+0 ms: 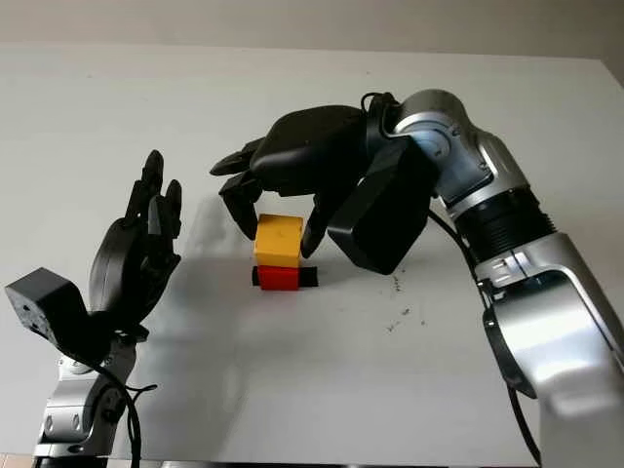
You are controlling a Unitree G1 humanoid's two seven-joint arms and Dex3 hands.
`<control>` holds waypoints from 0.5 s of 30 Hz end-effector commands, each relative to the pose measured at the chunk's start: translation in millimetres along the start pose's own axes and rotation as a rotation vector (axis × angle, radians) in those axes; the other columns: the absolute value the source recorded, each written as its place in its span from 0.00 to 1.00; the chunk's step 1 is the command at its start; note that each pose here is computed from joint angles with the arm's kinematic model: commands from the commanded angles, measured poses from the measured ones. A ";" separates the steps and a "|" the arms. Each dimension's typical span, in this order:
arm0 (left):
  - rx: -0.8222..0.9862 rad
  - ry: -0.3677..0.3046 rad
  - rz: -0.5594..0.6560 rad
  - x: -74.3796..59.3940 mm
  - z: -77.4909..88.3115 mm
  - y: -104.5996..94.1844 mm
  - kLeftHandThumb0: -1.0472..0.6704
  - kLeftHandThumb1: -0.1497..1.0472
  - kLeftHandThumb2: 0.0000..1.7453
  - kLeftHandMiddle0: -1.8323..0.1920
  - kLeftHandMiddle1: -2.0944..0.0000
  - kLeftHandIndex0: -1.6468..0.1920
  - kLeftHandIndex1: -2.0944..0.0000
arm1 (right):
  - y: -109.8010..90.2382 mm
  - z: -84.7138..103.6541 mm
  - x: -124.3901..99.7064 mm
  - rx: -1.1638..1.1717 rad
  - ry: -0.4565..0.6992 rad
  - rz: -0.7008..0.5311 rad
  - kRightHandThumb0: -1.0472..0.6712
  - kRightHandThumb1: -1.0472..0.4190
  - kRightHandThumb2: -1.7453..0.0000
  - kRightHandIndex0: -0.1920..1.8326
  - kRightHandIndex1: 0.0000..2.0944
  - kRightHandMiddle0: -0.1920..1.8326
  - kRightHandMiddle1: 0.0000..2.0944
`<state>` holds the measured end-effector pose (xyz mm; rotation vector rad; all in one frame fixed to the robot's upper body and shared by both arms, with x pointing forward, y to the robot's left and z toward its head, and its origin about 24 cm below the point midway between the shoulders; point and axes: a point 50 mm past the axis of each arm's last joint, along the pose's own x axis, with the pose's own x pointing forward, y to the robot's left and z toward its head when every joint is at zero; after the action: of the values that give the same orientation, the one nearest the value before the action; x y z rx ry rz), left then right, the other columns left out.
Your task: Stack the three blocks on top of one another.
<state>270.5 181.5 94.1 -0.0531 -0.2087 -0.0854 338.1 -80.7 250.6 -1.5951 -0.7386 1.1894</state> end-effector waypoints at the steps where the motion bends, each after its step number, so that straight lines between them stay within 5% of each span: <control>1: -0.005 -0.004 0.002 -3.6 0.2 -1.1 0.15 1.00 0.40 0.98 0.97 0.98 0.97 | 1.1 0.6 -0.1 -0.001 -0.004 -0.006 0.34 0.04 0.97 0.15 0.02 0.28 0.68; 15: -0.003 -0.001 0.002 -4.6 -0.2 -0.4 0.15 1.00 0.39 0.98 0.97 0.98 0.97 | 7.2 -1.1 2.4 0.028 -0.021 -0.025 0.35 0.04 0.97 0.15 0.03 0.29 0.68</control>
<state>269.2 181.9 92.5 -0.0537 -0.2033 -0.0854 340.3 -83.0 245.7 -1.5757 -0.7390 1.1913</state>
